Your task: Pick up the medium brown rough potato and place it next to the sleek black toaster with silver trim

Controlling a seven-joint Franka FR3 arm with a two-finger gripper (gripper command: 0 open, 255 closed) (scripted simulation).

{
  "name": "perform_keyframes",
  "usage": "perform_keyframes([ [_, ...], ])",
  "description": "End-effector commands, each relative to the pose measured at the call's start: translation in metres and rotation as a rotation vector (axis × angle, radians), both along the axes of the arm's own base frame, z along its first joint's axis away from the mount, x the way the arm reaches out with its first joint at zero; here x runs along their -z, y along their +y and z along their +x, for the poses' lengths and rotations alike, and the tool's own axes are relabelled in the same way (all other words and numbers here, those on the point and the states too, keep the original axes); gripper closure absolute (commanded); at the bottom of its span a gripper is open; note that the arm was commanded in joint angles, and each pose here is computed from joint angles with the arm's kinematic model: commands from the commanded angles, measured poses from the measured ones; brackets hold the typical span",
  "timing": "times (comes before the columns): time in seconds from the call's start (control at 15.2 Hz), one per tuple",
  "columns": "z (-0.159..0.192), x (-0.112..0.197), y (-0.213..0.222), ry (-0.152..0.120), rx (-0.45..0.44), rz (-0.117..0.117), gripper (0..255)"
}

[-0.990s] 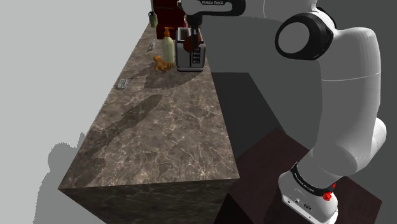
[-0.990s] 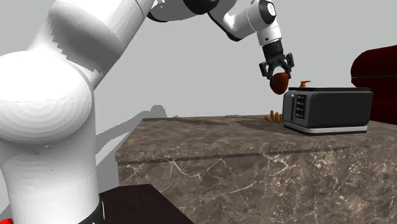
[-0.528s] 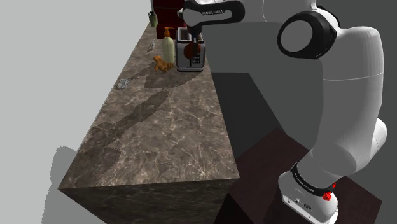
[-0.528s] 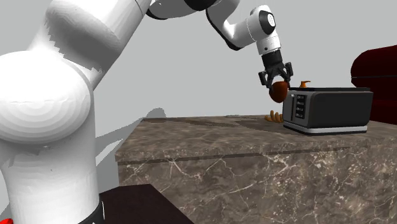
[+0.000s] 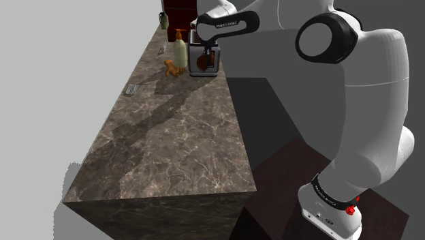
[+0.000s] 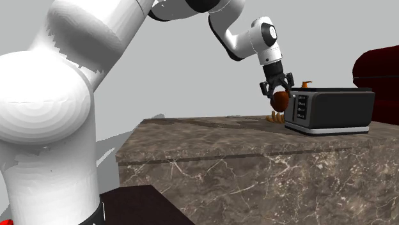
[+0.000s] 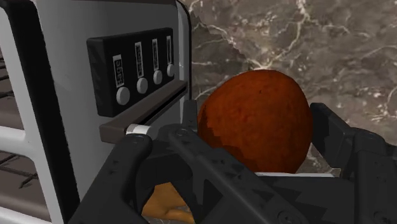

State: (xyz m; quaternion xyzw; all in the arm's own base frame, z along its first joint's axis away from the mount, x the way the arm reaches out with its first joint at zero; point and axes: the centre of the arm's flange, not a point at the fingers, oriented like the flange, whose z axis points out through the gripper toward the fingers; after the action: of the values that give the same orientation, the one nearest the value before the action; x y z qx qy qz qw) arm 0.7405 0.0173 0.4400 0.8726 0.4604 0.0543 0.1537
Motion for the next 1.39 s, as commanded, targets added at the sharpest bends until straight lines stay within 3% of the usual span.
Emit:
perform_keyframes([
  [0.0, -0.001, 0.01, 0.0, -0.001, 0.0, 0.0, 255],
  [1.19, -0.001, 0.105, 0.0, -0.001, 0.0, 0.0, 255],
  [1.32, -0.001, 0.105, 0.0, -0.001, 0.0, 0.0, 255],
])
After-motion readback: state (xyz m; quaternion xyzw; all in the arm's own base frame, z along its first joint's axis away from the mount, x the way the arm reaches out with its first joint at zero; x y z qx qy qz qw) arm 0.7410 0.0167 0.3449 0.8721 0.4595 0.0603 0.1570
